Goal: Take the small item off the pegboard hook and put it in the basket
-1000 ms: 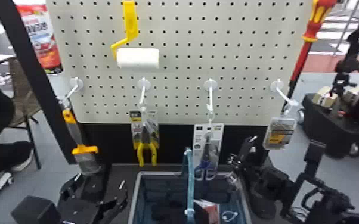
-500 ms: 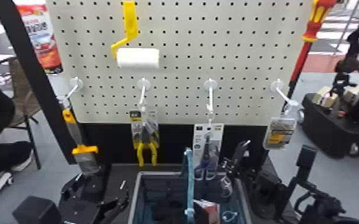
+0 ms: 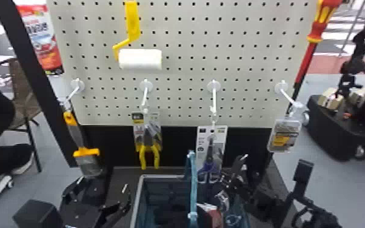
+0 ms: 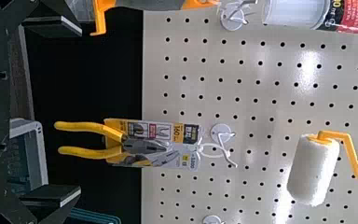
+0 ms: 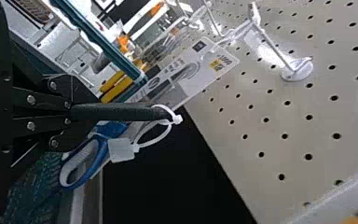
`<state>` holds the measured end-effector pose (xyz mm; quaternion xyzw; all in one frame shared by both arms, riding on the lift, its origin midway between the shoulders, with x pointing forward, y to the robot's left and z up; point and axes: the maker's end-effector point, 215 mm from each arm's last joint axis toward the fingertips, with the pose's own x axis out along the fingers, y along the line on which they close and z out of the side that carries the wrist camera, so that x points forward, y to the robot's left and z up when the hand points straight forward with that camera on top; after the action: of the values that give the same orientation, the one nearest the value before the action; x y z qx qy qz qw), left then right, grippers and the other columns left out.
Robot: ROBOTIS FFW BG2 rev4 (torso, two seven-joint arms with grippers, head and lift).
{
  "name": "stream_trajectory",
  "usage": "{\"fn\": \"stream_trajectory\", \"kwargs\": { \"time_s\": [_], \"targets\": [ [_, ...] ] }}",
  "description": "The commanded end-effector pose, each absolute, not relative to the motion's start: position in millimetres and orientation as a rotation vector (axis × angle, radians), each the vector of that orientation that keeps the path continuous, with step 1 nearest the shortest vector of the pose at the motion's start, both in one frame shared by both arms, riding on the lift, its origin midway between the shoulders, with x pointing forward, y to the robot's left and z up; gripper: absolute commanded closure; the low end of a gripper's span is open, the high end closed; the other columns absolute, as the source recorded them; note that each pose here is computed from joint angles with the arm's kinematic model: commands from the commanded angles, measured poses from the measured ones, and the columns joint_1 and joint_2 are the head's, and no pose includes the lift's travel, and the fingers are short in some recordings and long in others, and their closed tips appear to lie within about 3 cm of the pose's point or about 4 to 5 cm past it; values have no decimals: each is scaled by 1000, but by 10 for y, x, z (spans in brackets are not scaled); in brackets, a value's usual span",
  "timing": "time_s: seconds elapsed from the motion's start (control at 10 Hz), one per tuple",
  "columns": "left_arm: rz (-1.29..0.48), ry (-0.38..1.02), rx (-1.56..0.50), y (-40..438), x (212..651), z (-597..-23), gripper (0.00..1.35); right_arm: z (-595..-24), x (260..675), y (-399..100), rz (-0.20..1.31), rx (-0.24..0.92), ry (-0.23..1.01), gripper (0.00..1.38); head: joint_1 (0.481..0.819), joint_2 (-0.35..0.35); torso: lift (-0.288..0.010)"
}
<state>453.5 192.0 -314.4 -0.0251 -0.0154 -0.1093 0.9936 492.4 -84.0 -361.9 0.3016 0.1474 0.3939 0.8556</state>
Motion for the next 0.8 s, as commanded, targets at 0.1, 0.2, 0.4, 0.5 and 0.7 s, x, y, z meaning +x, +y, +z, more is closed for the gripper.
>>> {"fn": "stream_trajectory", "kwargs": {
  "time_s": [0.1,0.2,0.4,0.5,0.7],
  "targets": [
    [-220,-33,-50,1920,4541,-3135,117,-3697,4878,-753,840,643,329,1240,549,0,-100],
    [-220,-31,-49,1919,4541,-3140,117,-3701,4875,-751,841,642,331,1211,549,0,-100],
    [-218,-29,-48,1928,4535,-3150,117,-3700,4866,-732,845,636,332,984,549,0,-100],
    [-218,-31,-48,1928,4541,-3140,117,-3691,4881,-744,843,620,330,659,549,0,-100],
    [-220,-29,-48,1925,4534,-3150,117,-3652,4890,-748,844,594,325,84,549,0,-100]
  ]
}}
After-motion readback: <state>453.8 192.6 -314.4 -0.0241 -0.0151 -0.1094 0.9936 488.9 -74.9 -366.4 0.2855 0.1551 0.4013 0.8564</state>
